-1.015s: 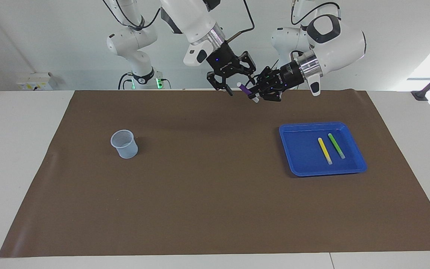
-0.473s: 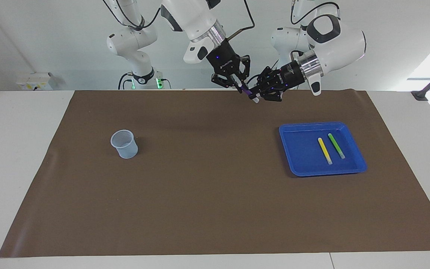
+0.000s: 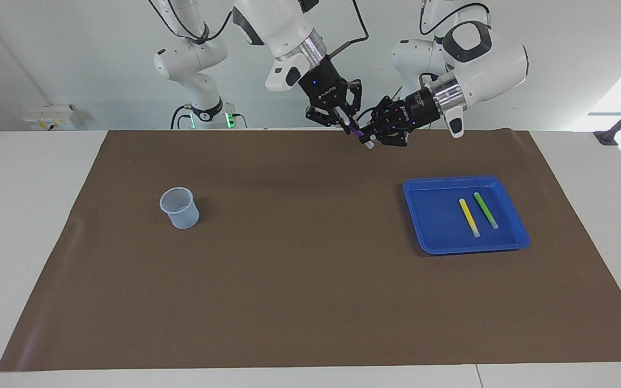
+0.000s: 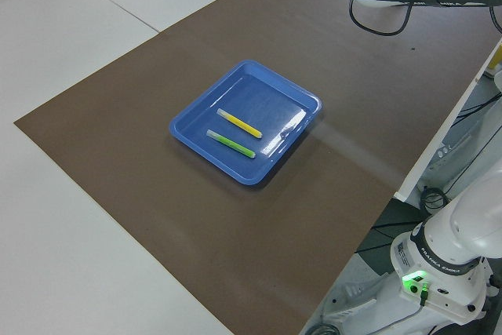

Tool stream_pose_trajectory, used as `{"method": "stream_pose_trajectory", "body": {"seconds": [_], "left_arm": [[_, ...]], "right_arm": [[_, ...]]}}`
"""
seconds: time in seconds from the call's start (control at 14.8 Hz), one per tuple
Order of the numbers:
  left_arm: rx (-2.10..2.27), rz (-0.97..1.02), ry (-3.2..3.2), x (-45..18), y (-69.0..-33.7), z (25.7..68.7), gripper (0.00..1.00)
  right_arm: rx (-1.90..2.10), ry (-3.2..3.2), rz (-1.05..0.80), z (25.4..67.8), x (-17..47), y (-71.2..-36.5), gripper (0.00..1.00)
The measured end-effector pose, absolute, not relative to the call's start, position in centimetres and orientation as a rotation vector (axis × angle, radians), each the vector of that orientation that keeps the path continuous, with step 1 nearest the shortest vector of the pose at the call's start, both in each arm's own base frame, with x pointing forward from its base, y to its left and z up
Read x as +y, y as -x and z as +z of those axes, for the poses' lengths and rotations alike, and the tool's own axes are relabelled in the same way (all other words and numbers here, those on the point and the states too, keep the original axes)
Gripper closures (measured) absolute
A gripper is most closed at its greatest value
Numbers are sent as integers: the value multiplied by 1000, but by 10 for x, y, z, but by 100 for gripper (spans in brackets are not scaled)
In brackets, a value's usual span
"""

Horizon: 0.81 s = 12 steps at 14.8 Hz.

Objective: Transfer and insert pens with both arms
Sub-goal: 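Carry the purple pen with the right gripper toward the white cup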

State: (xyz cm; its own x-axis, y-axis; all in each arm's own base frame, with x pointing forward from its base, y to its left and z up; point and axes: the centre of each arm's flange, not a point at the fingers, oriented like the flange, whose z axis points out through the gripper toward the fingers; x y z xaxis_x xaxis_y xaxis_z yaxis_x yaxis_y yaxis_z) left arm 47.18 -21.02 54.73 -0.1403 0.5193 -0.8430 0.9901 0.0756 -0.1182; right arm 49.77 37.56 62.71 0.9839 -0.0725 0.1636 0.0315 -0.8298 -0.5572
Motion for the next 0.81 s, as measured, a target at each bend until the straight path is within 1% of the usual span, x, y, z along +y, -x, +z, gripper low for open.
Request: {"method": "stream_pose_trajectory", "body": {"seconds": [0.07, 0.41, 0.47, 0.54, 0.61, 0.81], "left_arm": [[1734, -964, -1503, -210, -472, 547, 81], [1743, -947, -1481, -199, -477, 548, 30], [1746, -936, -1475, -193, -479, 548, 20], [1749, -926, -1469, -187, -481, 548, 7], [1754, -919, -1461, -182, -483, 547, 0], [1778, -861, -1508, -166, -487, 543, 0]], "right_arm": [[29, 2539, -238, 627, 375, -498, 82], [56, 2582, -265, 617, 354, -517, 82], [67, 2595, -273, 614, 345, -523, 82], [78, 2610, -285, 612, 336, -529, 82], [90, 2625, -293, 609, 327, -535, 82], [57, 2718, -313, 600, 299, -547, 82]]}}
